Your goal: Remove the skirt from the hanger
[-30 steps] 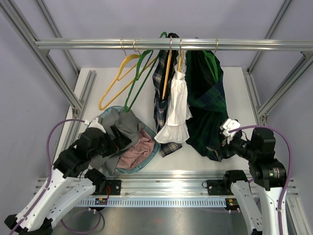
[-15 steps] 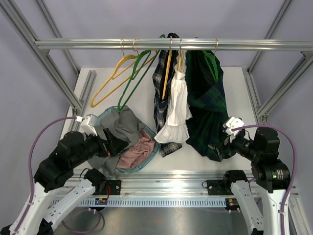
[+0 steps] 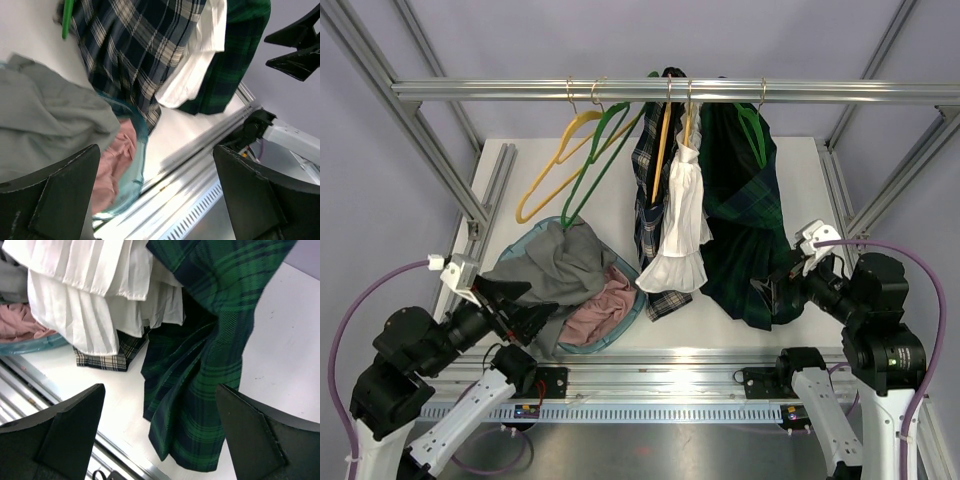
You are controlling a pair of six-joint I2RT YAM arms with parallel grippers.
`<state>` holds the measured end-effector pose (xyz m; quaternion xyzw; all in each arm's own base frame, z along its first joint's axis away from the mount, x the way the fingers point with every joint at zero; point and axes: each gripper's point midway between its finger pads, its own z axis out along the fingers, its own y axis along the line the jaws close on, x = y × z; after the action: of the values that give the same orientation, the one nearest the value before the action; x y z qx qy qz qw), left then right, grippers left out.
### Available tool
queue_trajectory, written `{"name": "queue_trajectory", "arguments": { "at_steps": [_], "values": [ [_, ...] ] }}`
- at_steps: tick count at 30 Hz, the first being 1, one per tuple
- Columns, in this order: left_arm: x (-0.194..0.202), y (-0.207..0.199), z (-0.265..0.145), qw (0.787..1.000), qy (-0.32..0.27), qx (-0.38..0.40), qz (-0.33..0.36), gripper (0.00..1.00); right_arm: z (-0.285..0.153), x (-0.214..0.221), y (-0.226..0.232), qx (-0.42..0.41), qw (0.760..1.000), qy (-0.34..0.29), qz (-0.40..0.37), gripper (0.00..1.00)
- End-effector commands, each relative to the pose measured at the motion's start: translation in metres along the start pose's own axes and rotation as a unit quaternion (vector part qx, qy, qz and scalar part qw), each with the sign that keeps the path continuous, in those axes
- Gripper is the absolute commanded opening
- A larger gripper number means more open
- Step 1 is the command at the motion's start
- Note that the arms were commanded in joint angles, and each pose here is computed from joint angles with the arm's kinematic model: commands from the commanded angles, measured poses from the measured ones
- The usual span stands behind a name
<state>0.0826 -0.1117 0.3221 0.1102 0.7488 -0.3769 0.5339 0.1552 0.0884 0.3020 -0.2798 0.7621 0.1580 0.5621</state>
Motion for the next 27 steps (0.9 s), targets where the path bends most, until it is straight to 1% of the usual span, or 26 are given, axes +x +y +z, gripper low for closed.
{"name": "queue_trajectory", "arguments": {
  "at_steps": [1,2,5,8,9,10,11,13,15,19,27],
  "values": [
    [-0.048,-0.004,-0.007,0.992,-0.099,-0.002,0.071,0.99,-0.005,-0.026,-0.021,0.06,0.998,-0.029,0.015,0.99],
    [-0.053,0.0,-0.006,0.99,-0.109,-0.012,0.093,0.99,-0.005,-0.026,-0.025,0.068,0.997,-0.028,0.015,1.0],
    [-0.069,0.017,0.0,0.98,-0.136,-0.06,0.128,0.99,-0.005,-0.028,-0.04,0.106,0.994,-0.028,0.016,1.0],
    [-0.084,0.029,0.009,0.97,-0.164,-0.092,0.155,0.99,-0.006,-0.032,-0.048,0.131,0.99,-0.037,0.037,0.99],
    [-0.087,0.032,0.012,0.967,-0.171,-0.099,0.162,0.99,-0.008,-0.033,-0.054,0.149,0.987,-0.039,0.049,0.99],
    [-0.098,0.035,0.011,0.96,-0.193,-0.113,0.166,0.99,-0.008,-0.034,-0.059,0.162,0.984,-0.042,0.056,0.99],
    [-0.097,0.04,0.014,0.957,-0.194,-0.123,0.176,0.99,-0.009,-0.035,-0.062,0.172,0.982,-0.044,0.062,0.99],
    [-0.106,0.042,0.013,0.949,-0.219,-0.132,0.184,0.99,-0.011,-0.037,-0.074,0.206,0.974,-0.053,0.077,0.99],
    [-0.105,0.045,0.015,0.946,-0.225,-0.135,0.192,0.99,-0.015,-0.039,-0.084,0.237,0.965,-0.061,0.091,0.99],
    [-0.104,0.045,0.012,0.941,-0.24,-0.131,0.199,0.99,-0.014,-0.036,-0.092,0.257,0.959,-0.063,0.104,1.0],
    [-0.089,0.048,0.008,0.944,-0.234,-0.124,0.196,0.99,-0.013,-0.033,-0.104,0.286,0.949,-0.063,0.119,0.99]
  ]
}}
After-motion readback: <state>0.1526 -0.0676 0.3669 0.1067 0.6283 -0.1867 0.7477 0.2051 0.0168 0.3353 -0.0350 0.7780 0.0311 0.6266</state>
